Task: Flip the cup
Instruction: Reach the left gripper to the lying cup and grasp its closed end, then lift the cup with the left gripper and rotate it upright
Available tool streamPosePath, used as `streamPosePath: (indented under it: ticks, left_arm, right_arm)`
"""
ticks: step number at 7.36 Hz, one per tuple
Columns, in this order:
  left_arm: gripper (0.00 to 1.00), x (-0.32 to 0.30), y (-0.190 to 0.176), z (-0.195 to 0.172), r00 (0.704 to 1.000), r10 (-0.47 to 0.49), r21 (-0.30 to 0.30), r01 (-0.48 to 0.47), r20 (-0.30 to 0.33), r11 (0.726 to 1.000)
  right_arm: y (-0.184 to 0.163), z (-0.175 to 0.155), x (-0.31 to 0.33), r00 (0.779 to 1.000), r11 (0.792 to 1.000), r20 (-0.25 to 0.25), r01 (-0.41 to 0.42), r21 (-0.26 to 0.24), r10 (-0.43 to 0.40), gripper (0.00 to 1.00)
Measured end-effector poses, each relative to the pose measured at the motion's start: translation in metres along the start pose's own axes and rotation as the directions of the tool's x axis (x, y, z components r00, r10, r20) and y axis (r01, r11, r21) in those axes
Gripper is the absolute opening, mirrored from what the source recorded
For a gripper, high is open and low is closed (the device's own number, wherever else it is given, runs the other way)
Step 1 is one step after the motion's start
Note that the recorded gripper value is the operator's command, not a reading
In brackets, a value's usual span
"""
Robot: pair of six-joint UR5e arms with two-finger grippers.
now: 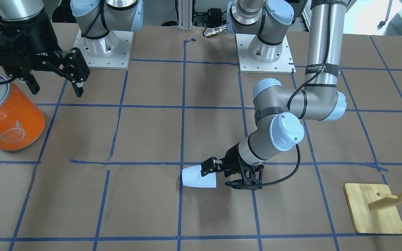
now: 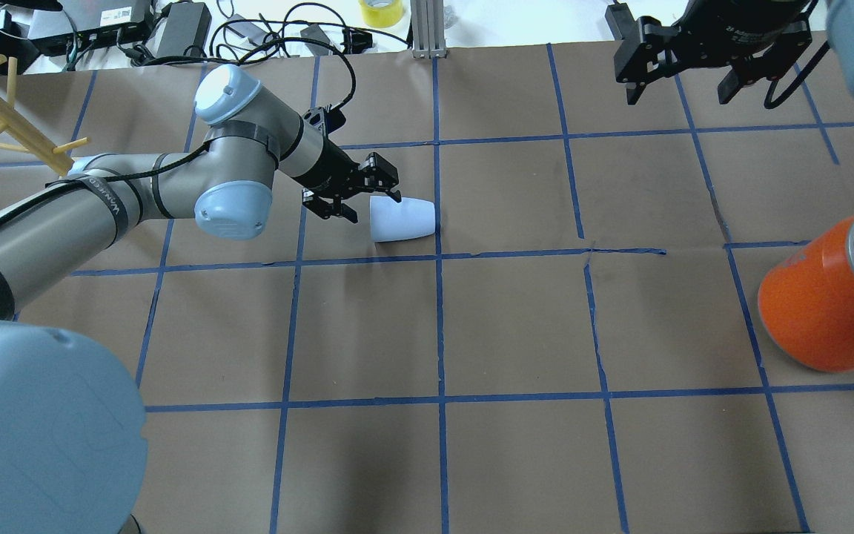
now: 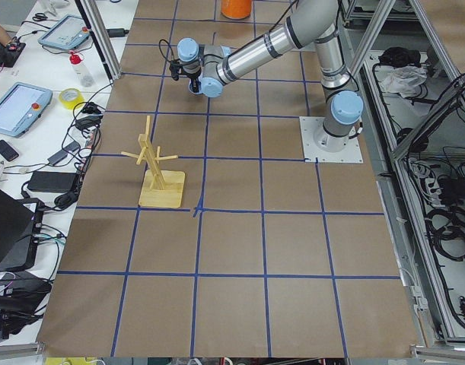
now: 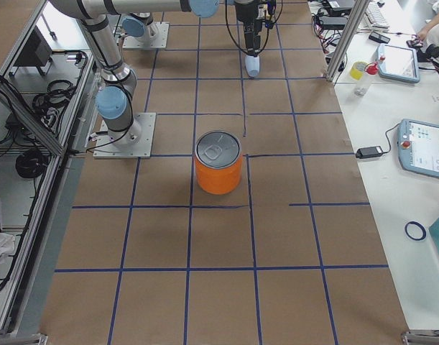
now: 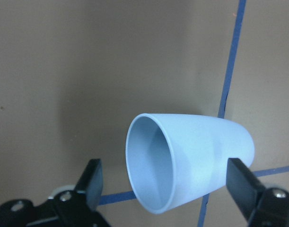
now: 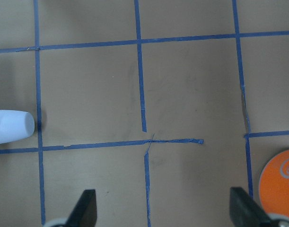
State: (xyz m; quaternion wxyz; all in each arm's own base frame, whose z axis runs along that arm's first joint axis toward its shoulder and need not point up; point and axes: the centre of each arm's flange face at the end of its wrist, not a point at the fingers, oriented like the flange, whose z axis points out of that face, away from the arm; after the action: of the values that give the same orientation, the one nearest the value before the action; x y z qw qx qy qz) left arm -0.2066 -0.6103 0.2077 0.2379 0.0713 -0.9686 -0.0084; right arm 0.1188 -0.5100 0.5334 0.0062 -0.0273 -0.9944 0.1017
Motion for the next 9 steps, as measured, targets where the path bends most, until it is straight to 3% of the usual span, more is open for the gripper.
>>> streamPosePath:
  ticks: [2, 5, 7, 9]
  left_arm:
    - [0.00, 0.006, 0.002, 0.010, 0.999, -0.009, -0.027, 0.008, -0.046, 1.000]
    - [0.00, 0.012, -0.003, 0.006, 0.996, -0.062, -0.023, 0.060, -0.065, 0.998]
    - [0.00, 0.022, -0.015, -0.023, 0.996, -0.088, 0.055, 0.088, 0.002, 0.995]
    - [0.00, 0.025, -0.022, -0.046, 0.987, -0.101, 0.133, 0.085, 0.121, 0.988]
  right_arm:
    - [0.006, 0.001, -0.002, 1.000, 1.000, 0.002, -0.012, -0.006, 0.012, 1.00]
    - [0.012, -0.001, -0.011, 1.000, 0.999, 0.006, -0.030, 0.013, 0.030, 1.00]
    - [0.011, -0.004, -0.013, 0.999, 0.999, 0.011, -0.035, 0.029, 0.035, 0.99]
    - [0.011, -0.006, -0.013, 0.999, 0.999, 0.014, -0.038, 0.037, 0.037, 1.00]
